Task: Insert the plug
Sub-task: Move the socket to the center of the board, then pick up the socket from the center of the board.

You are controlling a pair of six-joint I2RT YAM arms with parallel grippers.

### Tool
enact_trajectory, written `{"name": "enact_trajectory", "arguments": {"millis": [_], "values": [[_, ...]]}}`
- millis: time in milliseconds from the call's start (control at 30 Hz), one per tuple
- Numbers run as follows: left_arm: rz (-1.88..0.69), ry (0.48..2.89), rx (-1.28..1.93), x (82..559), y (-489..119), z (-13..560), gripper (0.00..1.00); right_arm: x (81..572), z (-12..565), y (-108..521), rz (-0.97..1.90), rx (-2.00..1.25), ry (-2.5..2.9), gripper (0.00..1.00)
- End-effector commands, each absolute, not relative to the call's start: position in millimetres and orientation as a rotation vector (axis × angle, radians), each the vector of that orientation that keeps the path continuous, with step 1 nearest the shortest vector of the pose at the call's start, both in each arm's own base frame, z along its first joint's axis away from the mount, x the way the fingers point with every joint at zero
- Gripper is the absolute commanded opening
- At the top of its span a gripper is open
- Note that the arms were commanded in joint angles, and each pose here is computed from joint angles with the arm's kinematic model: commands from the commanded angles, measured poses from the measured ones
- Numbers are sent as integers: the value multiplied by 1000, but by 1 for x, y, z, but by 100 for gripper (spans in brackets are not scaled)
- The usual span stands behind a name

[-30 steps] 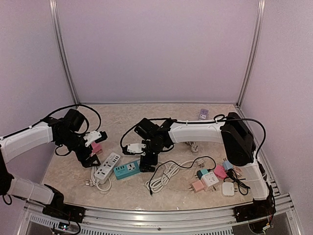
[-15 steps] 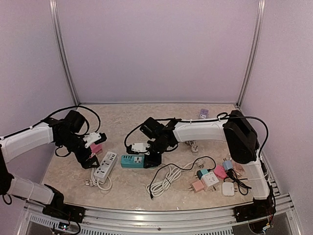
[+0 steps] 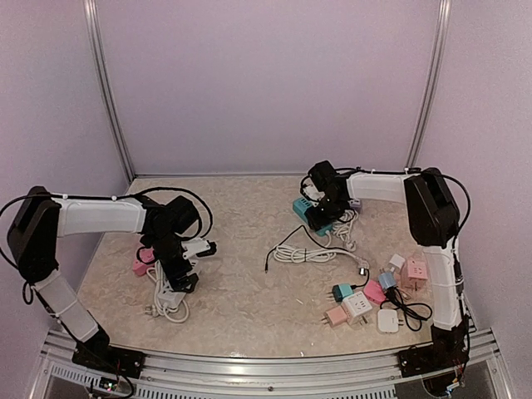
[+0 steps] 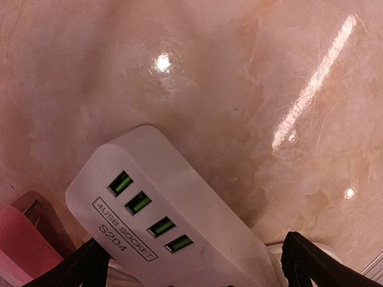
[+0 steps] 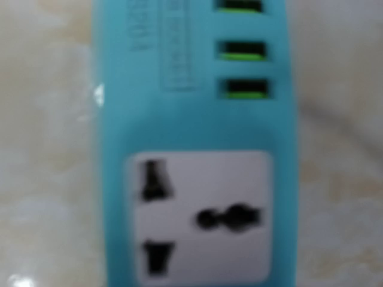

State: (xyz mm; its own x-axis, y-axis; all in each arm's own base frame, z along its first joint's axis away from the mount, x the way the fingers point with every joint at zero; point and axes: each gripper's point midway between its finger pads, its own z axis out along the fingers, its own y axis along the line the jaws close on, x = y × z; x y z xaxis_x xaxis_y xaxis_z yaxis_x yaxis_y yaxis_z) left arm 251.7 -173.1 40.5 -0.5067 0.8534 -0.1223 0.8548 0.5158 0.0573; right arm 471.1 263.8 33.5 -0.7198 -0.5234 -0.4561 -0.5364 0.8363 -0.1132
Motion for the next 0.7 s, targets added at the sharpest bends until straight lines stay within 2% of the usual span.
{"name": "enact_trajectory", "arguments": {"millis": [0,67,167,433,467,667], "values": [[0,2725,1457,239,-164,19,97,480,35,256,-82,-616,2577,67],[6,2756,1466,235,-160,11,92,481,43,257,-72,-615,2568,78],[-56,2788,1448,232,-159,7,79,480,61,258,-51,-611,2541,84],[-91,2685,1567,236,-156,23,4,465,116,255,24,-571,2474,86],[-84,2660,1588,239,-154,30,0,461,122,254,38,-567,2468,86],[-113,2395,1654,264,-172,89,0,436,156,247,119,-524,2423,87]]}}
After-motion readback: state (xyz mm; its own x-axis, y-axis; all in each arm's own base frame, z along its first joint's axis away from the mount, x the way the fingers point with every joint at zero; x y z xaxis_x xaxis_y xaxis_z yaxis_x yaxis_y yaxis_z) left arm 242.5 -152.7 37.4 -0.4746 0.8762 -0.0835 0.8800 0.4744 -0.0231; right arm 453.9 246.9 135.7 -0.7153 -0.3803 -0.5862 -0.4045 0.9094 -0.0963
